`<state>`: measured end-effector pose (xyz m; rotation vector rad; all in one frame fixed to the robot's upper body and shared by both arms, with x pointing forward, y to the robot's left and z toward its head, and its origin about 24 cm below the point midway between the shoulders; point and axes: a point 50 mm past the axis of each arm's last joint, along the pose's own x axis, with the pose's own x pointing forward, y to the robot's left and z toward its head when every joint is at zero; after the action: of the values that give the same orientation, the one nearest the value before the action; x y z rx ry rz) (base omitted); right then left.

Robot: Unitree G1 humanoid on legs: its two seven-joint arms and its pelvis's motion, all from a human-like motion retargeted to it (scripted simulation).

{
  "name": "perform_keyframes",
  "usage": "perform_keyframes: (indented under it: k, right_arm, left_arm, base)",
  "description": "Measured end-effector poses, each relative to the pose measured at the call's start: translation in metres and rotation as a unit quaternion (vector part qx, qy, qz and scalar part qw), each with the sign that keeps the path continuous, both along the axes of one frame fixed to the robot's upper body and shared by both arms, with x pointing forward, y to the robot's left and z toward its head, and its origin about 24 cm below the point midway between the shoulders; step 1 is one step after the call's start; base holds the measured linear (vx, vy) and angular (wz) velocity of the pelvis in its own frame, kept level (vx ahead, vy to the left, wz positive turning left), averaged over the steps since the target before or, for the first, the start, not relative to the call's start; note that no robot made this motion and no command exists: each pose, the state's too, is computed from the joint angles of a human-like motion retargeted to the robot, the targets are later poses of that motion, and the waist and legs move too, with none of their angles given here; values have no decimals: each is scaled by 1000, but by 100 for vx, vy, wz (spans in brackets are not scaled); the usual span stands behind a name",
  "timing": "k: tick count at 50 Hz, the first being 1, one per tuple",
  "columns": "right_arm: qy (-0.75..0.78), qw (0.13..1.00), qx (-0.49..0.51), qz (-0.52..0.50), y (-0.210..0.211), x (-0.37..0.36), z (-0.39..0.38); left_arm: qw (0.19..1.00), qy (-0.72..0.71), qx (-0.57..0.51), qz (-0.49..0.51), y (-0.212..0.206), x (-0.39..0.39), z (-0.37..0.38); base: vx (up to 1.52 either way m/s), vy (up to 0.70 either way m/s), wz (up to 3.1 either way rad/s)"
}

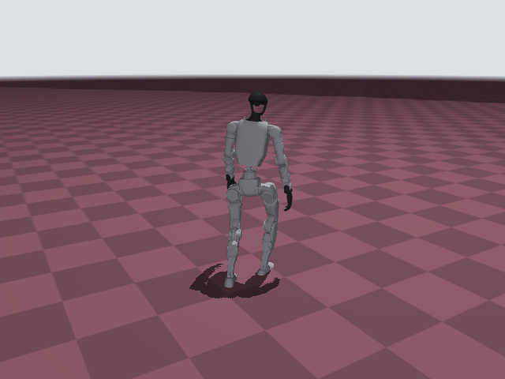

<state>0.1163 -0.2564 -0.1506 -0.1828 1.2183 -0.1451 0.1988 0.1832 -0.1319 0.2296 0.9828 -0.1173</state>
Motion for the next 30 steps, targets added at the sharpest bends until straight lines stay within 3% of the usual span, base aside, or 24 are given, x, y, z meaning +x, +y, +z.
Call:
perform_keyframes:
  k: [15,30]
  right_arm:
    - [-35,997,-12,60,8,20,5]
    - [-90,996,-5,-9,8,28,10]
  left_arm:
    - [998,60,34,7,17,-42,-18]
    - [996,64,21,57,23,-57,-22]
  base:
    - [-23,11,-26]
    - [3,1,-31]
